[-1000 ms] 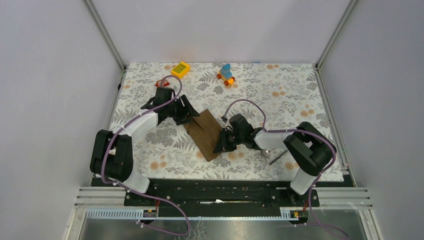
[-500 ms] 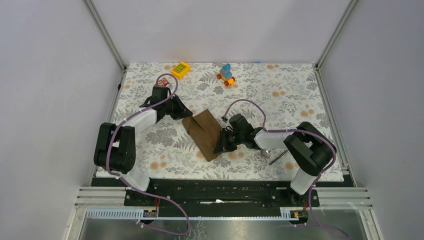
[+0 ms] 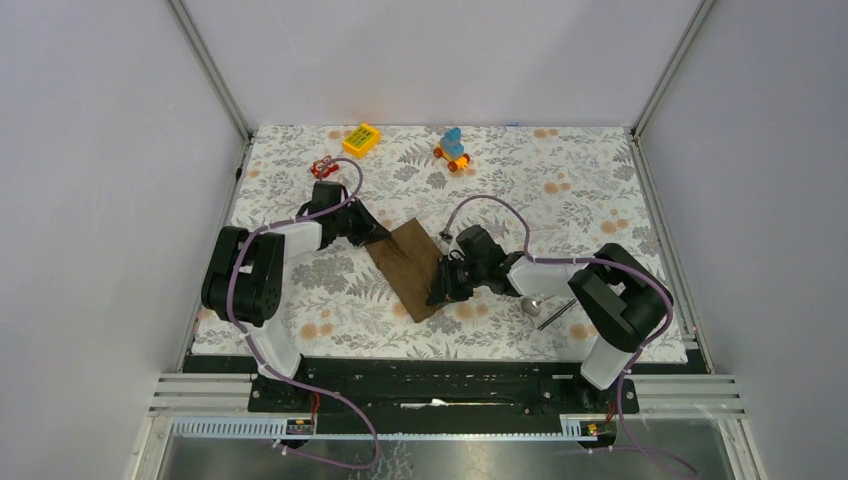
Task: Fold the napkin into a case and place the utensils inside
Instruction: Fold the lower triangle-folded napkin at the center of the board, then smooth out the 2/3-rectangle-folded napkin at the center of the board.
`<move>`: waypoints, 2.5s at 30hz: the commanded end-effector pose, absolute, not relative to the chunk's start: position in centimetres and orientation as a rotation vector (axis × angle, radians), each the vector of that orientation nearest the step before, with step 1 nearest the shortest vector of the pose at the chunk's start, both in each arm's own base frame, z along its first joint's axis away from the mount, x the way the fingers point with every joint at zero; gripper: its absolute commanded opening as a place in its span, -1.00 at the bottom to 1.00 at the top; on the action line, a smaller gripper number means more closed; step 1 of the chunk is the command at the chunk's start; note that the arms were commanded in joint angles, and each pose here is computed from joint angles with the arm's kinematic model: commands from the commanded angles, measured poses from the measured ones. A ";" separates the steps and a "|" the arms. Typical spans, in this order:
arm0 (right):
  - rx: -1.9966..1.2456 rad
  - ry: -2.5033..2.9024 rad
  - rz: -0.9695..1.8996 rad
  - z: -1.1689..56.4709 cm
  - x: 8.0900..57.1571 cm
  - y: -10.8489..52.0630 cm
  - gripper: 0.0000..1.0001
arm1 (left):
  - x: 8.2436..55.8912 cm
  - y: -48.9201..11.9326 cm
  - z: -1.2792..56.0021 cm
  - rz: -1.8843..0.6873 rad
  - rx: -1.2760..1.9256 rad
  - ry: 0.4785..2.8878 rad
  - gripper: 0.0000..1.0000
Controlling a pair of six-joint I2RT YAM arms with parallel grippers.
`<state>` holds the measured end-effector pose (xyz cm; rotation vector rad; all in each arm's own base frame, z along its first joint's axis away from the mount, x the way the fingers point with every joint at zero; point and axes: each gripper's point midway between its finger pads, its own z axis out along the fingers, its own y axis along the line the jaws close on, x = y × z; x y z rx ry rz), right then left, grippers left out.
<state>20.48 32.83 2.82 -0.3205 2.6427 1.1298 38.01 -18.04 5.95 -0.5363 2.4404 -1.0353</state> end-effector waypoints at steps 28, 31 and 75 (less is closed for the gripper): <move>-0.636 2.272 0.924 7.7 34.6 40.6 0.62 | 33.7 -13.5 15.9 -0.975 -0.414 2.339 0.42; -0.646 2.266 0.904 7.6 35.8 41.3 0.57 | 32.3 -12.2 15.6 -0.934 -0.461 2.331 0.42; -0.386 2.424 1.175 4.3 36.6 44.3 -0.92 | 29.4 -12.4 8.4 -0.974 -0.609 2.377 0.20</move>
